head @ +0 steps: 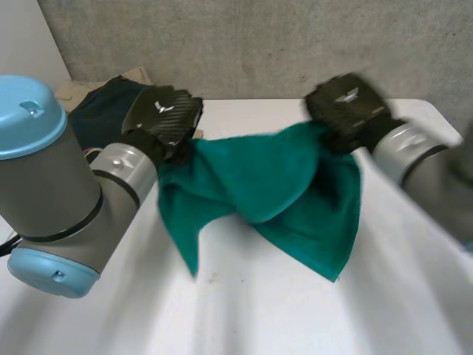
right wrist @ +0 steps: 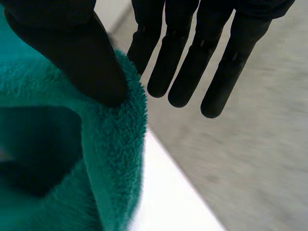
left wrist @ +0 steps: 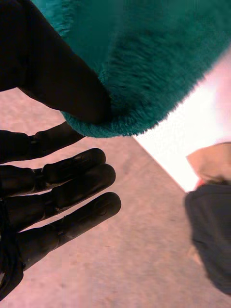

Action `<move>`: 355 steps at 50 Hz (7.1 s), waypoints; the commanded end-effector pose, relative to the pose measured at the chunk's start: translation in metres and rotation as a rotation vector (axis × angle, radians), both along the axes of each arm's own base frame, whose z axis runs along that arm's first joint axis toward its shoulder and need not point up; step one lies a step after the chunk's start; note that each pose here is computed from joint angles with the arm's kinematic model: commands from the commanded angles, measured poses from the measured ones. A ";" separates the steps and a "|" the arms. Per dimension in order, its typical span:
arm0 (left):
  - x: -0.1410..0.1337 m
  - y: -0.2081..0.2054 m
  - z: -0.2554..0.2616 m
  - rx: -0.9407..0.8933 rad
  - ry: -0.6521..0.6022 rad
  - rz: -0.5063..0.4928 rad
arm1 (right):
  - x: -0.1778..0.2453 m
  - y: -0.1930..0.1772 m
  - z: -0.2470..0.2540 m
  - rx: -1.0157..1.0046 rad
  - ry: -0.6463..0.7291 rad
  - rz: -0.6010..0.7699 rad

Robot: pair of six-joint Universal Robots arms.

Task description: Fold the laundry.

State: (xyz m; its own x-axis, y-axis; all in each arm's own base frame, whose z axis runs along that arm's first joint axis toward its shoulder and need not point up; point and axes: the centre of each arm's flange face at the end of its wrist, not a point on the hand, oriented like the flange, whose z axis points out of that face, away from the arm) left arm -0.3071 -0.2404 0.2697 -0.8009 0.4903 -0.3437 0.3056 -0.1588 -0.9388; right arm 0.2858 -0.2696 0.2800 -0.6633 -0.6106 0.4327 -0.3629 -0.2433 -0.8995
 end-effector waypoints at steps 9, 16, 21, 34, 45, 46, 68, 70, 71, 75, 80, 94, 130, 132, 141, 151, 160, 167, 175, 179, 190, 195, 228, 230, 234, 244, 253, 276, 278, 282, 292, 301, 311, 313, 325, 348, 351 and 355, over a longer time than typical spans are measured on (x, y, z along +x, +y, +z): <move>0.016 -0.005 0.021 -0.043 0.038 0.042 | -0.040 -0.024 -0.031 0.232 -0.069 -0.297; 0.013 0.004 0.065 -0.128 0.150 0.017 | -0.070 -0.019 -0.076 0.592 -0.081 -0.368; 0.012 0.011 0.097 -0.188 0.240 -0.007 | -0.058 -0.016 -0.110 0.731 -0.078 -0.248; 0.005 0.019 0.127 -0.255 0.298 -0.035 | -0.038 -0.034 -0.150 0.735 -0.145 -0.248; 0.017 0.011 0.088 -0.126 0.207 0.015 | -0.070 -0.029 -0.036 0.325 -0.118 -0.326; 0.020 0.009 0.083 -0.106 0.196 0.025 | -0.076 -0.029 -0.029 0.299 -0.090 -0.333; 0.029 -0.027 -0.081 0.376 -0.027 0.083 | -0.080 -0.043 -0.039 0.167 0.306 -0.283; 0.022 -0.039 -0.086 0.357 -0.019 0.080 | -0.071 -0.055 -0.054 0.171 0.281 -0.308; 0.016 -0.053 -0.088 0.332 -0.010 0.082 | -0.070 -0.059 -0.056 0.171 0.269 -0.330; 0.002 -0.086 -0.088 0.260 0.017 0.094 | -0.066 -0.081 -0.073 0.161 0.228 -0.422; -0.007 -0.115 -0.102 0.214 0.034 0.123 | -0.058 -0.091 -0.087 0.136 0.207 -0.447; 0.001 -0.052 -0.072 0.236 0.017 0.074 | -0.047 -0.073 -0.107 0.189 0.223 -0.413; -0.010 -0.056 -0.082 0.255 0.027 0.057 | -0.059 -0.055 -0.093 0.186 0.244 -0.418; -0.007 -0.051 -0.057 0.213 0.063 0.056 | -0.068 -0.057 -0.071 0.135 0.249 -0.437; 0.026 -0.016 0.037 0.108 0.128 0.075 | -0.101 -0.037 0.025 -0.064 0.370 -0.488; 0.041 -0.019 -0.011 0.284 -0.192 0.101 | -0.099 -0.009 0.032 0.034 0.432 -0.373; 0.021 -0.068 -0.057 0.258 -0.229 0.098 | -0.089 -0.045 -0.026 0.181 0.428 -0.356; 0.000 -0.122 0.003 -0.112 -0.035 0.121 | -0.084 -0.113 0.017 -0.103 0.133 -0.507; -0.006 -0.131 0.134 -0.727 0.294 0.121 | -0.089 -0.129 0.130 -0.625 -0.263 -0.584; -0.008 -0.118 0.133 -0.669 0.264 0.088 | -0.087 -0.120 0.139 -0.663 -0.271 -0.557; 0.007 -0.076 0.035 -0.219 0.045 0.058 | -0.082 -0.103 0.034 -0.278 -0.070 -0.429; 0.019 -0.046 -0.031 -0.012 -0.070 0.046 | -0.084 -0.083 -0.021 -0.053 0.019 -0.402; 0.024 0.019 -0.106 0.270 -0.086 -0.014 | -0.121 -0.058 -0.113 0.253 0.165 -0.427; 0.021 0.019 -0.110 0.283 -0.080 -0.018 | -0.122 -0.058 -0.113 0.251 0.166 -0.435; 0.017 0.011 -0.123 0.290 -0.082 -0.016 | -0.124 -0.060 -0.113 0.250 0.171 -0.457; 0.004 -0.013 -0.135 0.312 -0.008 0.008 | -0.124 -0.057 -0.117 0.264 0.178 -0.464; 0.006 -0.041 -0.142 0.287 0.061 0.188 | -0.124 -0.056 -0.121 0.277 0.183 -0.461; 0.048 -0.030 -0.113 0.237 0.052 0.361 | -0.124 -0.059 -0.113 0.244 0.194 -0.463; 0.053 -0.028 -0.103 0.210 0.039 0.362 | -0.125 -0.061 -0.104 0.223 0.199 -0.465; 0.066 -0.020 -0.072 0.112 -0.043 0.370 | -0.131 -0.055 -0.059 0.121 0.238 -0.474; 0.078 0.034 0.011 -0.119 -0.297 0.202 | -0.165 -0.025 0.040 0.014 0.436 -0.546; 0.062 0.034 -0.009 -0.056 -0.354 0.013 | -0.160 -0.016 0.032 0.096 0.482 -0.497; 0.020 -0.076 -0.065 -0.079 -0.387 0.023 | -0.151 -0.089 -0.022 0.158 0.364 -0.549; 0.013 -0.107 -0.051 -0.173 -0.349 0.057 | -0.151 -0.102 -0.014 0.102 0.322 -0.592; -0.004 -0.145 0.133 -0.987 0.211 0.180 | -0.137 -0.147 0.134 -0.694 -0.288 -0.681; 0.010 -0.113 -0.044 -0.367 0.001 0.084 | -0.115 -0.154 -0.032 -0.119 -0.010 -0.449; 0.013 -0.095 -0.073 -0.257 -0.089 0.066 | -0.115 -0.146 -0.049 -0.049 0.058 -0.442; 0.020 -0.063 -0.101 -0.128 -0.247 0.030 | -0.139 -0.125 -0.080 0.101 0.238 -0.465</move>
